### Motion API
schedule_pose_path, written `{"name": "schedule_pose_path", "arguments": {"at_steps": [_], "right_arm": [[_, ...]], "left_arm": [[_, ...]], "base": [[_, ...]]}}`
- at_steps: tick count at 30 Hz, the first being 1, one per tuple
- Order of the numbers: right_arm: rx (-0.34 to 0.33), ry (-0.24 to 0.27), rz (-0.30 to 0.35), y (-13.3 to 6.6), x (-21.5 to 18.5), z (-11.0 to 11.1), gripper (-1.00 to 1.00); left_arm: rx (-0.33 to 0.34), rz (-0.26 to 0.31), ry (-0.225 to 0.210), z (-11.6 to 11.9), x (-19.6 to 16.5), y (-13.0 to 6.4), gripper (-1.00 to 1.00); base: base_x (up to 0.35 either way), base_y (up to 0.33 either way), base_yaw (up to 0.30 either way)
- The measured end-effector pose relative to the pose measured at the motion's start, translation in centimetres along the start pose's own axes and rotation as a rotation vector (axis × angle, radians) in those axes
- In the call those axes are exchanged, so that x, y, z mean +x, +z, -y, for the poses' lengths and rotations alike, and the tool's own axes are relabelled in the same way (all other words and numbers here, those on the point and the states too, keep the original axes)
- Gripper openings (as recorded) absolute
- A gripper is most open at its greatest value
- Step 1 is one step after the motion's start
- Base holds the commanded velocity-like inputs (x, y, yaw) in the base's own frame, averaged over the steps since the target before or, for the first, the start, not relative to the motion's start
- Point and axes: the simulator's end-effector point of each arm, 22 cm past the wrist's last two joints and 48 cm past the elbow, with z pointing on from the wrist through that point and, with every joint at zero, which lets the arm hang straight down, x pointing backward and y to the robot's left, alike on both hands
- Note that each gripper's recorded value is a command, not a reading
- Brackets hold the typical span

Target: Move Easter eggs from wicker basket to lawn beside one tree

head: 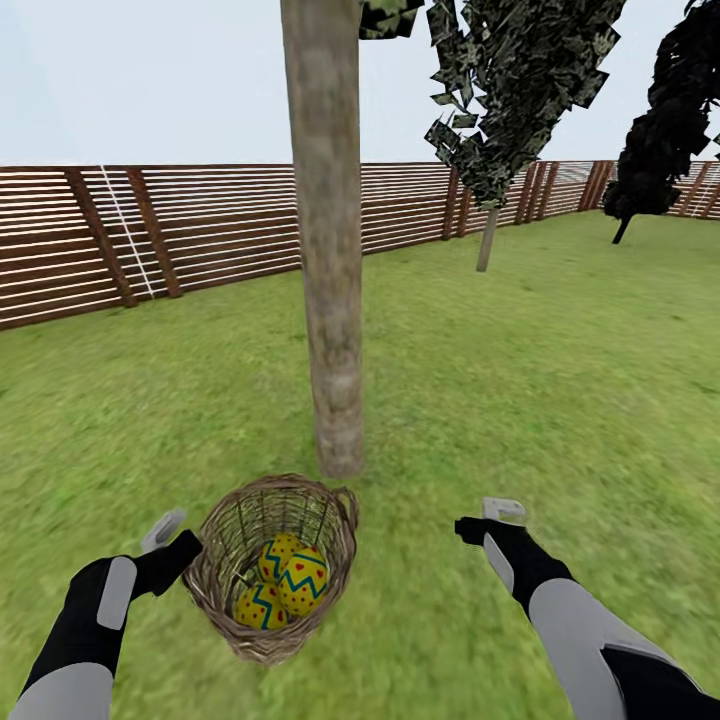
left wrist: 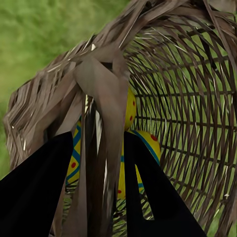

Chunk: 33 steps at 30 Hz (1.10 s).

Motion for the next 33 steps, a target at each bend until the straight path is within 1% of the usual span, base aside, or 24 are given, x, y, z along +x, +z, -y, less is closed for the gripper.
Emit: {"name": "schedule_pose_path", "arguments": {"at_steps": [9, 13, 16, 19, 20, 21, 22, 24, 28, 30, 33], "right_arm": [[0.000, 0.001, 0.000, 0.0, 0.0, 0.0, 1.00], [0.000, 0.001, -0.001, 0.1, 0.0, 0.0, 1.00], [0.001, 0.001, -0.001, 0.1, 0.0, 0.1, 1.00], [0.000, 0.002, 0.001, 0.1, 0.0, 0.0, 1.00], [-0.002, 0.002, 0.009, 0.0, -0.4, -0.2, 1.00], [-0.004, 0.007, 0.038, -0.2, -1.7, -0.3, 1.00], [-0.005, 0.016, 0.081, -0.6, -3.6, -0.2, 1.00], [-0.005, 0.026, 0.132, -1.2, -5.9, -0.1, 1.00], [0.001, 0.019, 0.138, -1.3, -6.2, 0.1, 1.00], [0.001, 0.017, 0.133, -1.3, -6.0, 0.0, 1.00], [0.000, 0.016, 0.132, -1.3, -5.9, 0.0, 1.00]], "left_arm": [[0.000, 0.005, -0.008, -0.2, -0.2, -0.1, -1.00], [0.007, 0.006, -0.015, 0.0, -0.2, 0.0, -1.00], [0.000, 0.008, -0.008, -0.1, -0.2, 0.0, -1.00], [0.004, 0.008, -0.012, 0.0, -0.2, 0.0, -1.00], [0.004, 0.009, -0.012, 0.0, -0.2, 0.0, -1.00], [0.003, 0.009, -0.011, 0.0, -0.3, 0.0, -1.00], [0.001, 0.010, -0.010, -0.1, -0.3, 0.0, -1.00], [0.001, 0.008, -0.009, 0.0, -0.2, 0.0, -1.00], [0.001, 0.016, -0.011, -0.2, -0.5, 0.0, -1.00], [-0.006, 0.017, -0.005, -0.3, -0.4, -0.1, -1.00], [0.002, 0.018, -0.012, -0.1, -0.5, -0.1, -1.00]], "base": [[0.337, 0.000, 0.000], [0.058, 0.000, 0.000], [0.001, 0.000, 0.000], [0.000, 0.000, 0.000], [0.000, 0.000, 0.000], [0.000, 0.000, 0.000], [0.000, 0.000, 0.000], [0.000, 0.000, 0.000], [0.028, 0.000, 0.000], [0.257, 0.000, 0.000], [0.304, 0.000, 0.000]]}}
